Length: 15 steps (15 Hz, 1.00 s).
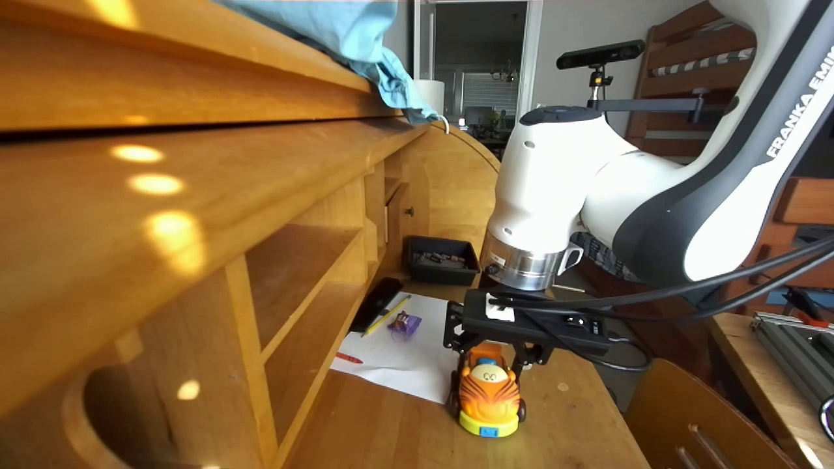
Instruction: Move the toy car on the desk
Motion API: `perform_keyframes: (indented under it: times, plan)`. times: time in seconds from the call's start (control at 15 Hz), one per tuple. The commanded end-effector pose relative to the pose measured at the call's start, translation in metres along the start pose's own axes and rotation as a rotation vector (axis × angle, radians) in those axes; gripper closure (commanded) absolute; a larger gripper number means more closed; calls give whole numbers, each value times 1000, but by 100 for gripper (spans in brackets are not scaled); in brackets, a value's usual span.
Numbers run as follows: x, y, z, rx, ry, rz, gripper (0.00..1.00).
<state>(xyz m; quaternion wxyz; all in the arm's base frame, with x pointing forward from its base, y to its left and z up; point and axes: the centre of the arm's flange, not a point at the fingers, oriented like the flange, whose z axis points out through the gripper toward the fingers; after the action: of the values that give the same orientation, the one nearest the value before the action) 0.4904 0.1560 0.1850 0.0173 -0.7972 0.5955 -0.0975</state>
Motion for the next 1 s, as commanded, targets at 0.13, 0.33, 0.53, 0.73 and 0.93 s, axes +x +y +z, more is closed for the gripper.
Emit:
perform_keyframes:
  times: [0.13,0.33,0.53,0.73,0.93]
  plan:
    - [1,0,0,4,-3,-9,23]
    - [1,0,0,4,-3,-9,23]
    - [1,0,0,4,-3,-9,23]
    - [1,0,0,4,-3,-9,48]
    - [8,-1,4,1,-2,0,48]
